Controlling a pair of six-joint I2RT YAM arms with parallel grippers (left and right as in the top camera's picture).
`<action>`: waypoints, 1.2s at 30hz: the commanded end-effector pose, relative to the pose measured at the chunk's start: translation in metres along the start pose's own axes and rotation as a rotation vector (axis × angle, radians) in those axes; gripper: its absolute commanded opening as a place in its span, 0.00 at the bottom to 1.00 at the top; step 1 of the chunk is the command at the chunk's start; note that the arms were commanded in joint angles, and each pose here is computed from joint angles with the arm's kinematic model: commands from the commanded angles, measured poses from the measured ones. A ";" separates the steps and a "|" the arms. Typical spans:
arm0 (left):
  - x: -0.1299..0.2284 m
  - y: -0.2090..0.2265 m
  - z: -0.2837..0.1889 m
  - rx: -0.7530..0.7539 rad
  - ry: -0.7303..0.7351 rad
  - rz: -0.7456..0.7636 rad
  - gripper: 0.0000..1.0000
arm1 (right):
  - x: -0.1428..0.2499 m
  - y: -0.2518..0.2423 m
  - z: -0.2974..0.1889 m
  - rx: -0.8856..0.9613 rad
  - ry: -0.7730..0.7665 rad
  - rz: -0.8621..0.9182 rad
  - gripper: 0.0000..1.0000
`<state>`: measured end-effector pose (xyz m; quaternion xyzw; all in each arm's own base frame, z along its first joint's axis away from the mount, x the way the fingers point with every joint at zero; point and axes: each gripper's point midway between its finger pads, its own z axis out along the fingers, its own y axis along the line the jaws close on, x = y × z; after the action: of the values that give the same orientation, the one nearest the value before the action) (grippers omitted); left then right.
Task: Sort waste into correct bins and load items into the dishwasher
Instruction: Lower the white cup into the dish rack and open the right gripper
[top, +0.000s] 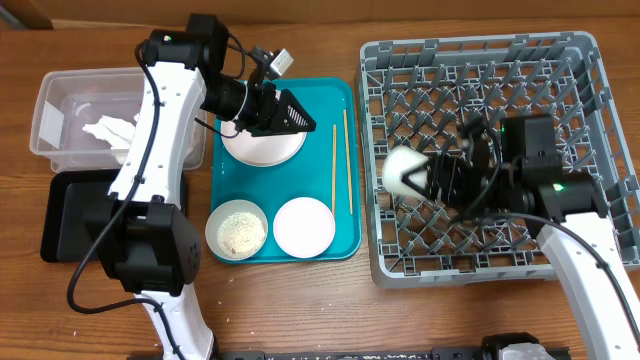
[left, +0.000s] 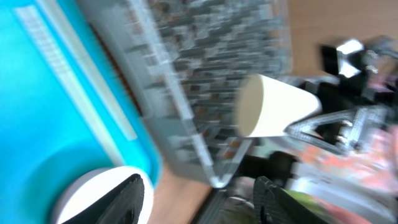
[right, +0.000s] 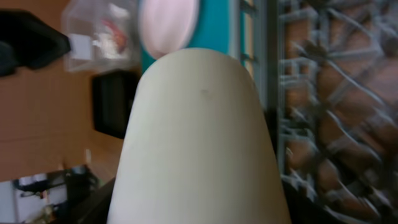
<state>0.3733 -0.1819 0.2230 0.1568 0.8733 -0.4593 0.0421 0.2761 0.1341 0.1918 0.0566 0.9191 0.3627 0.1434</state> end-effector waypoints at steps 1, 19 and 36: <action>0.004 0.035 -0.011 -0.263 0.019 -0.052 0.60 | 0.009 -0.038 -0.016 0.277 -0.039 -0.005 0.57; 0.006 0.057 -0.018 -0.394 0.025 -0.077 0.63 | 0.087 -0.059 0.029 0.681 0.243 -0.057 0.68; 0.009 0.052 -0.010 -0.391 0.048 -0.069 0.66 | -0.001 0.020 -0.009 0.537 0.016 -0.108 0.94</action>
<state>0.3857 -0.1357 0.1769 0.1144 0.9533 -0.2782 0.0282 0.2619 0.1444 0.1817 0.0463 0.9907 0.0865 0.0947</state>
